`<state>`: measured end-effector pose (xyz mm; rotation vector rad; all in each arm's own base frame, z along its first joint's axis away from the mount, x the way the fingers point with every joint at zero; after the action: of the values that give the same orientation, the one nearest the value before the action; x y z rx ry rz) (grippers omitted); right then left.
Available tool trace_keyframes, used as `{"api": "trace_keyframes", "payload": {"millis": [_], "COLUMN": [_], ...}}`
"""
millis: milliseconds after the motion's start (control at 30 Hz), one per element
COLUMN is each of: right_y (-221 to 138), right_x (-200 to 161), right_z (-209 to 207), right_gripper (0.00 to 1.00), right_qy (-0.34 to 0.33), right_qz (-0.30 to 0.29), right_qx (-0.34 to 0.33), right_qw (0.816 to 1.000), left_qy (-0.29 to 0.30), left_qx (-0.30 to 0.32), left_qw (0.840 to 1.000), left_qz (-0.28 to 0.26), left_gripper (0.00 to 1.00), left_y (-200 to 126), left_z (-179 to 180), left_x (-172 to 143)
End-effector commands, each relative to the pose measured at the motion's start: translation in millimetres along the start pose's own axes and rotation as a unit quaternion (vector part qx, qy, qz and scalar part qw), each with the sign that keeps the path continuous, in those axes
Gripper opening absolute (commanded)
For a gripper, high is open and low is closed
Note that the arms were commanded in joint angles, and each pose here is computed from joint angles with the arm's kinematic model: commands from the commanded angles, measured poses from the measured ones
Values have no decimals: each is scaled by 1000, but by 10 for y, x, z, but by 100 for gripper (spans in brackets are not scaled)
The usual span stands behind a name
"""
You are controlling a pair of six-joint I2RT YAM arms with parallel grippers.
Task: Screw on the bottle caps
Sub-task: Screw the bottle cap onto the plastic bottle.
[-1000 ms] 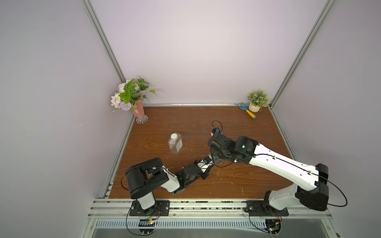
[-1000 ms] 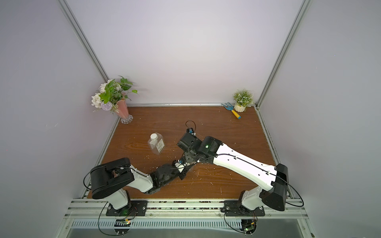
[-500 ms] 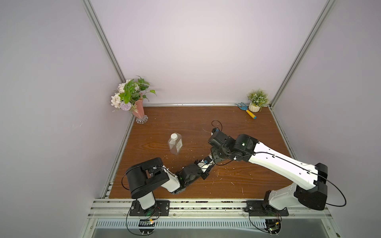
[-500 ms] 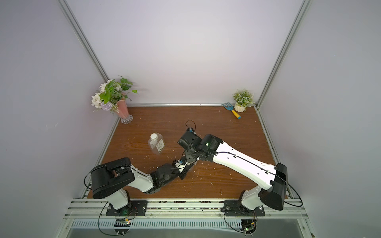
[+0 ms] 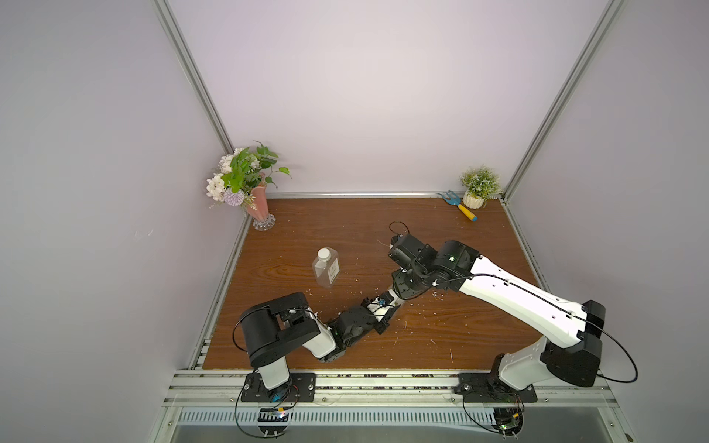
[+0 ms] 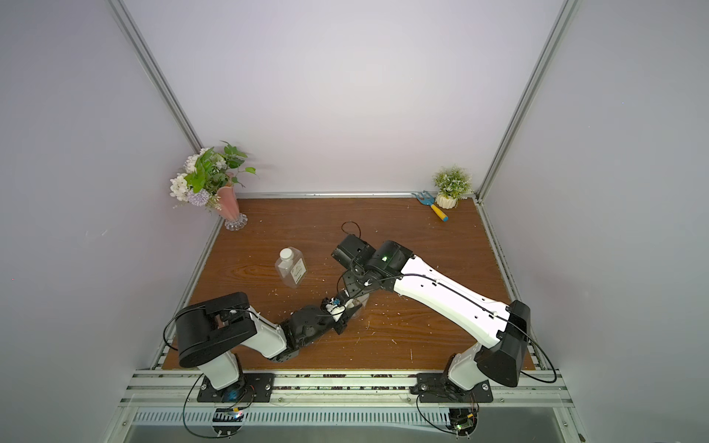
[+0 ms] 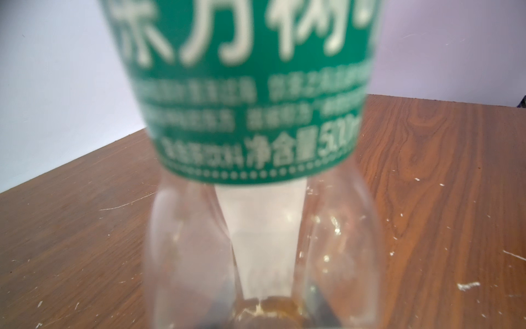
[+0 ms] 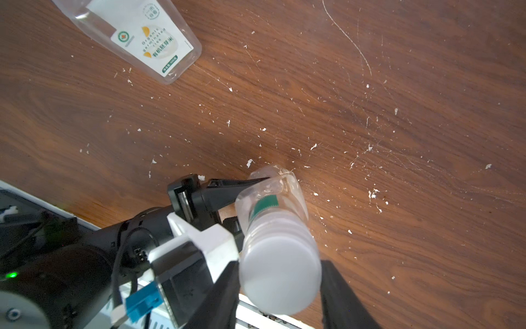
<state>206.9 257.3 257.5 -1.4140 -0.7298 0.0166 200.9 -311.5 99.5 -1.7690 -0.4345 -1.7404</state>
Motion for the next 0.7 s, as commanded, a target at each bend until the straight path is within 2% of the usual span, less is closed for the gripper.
{"api": "trace_keyframes", "payload": {"millis": [0,300,667], "right_y": [-31,56,236], "right_x": [2,-100,-205], "right_z": [-132,-130,-126], "right_gripper": [46,46,41], "right_qy": [-22,-39,12], "right_qz": [14,42,46], "right_qx": [-24,-22,-35], "right_qw": [999,998,998], "left_qy": [4,3,-16], "left_qx": [-14,-13,10], "left_qw": [999,999,999], "left_qz": [-38,-36,-46], "left_gripper": [10,10,12], "left_y": [-30,-26,12], "left_z": [-61,-58,-2], "left_x": [133,120,197]}}
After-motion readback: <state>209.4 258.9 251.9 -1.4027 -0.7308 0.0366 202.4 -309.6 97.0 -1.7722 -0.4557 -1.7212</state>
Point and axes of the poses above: each gripper's point midway between its finger pads, its own y axis out along the fingers, its own z axis along the line the jaws close on, x = y × z, the point moved 3 cm from there along -y, back along the fingers, and after that the axes turned 4 degrees about -y, right-handed, at the moved point
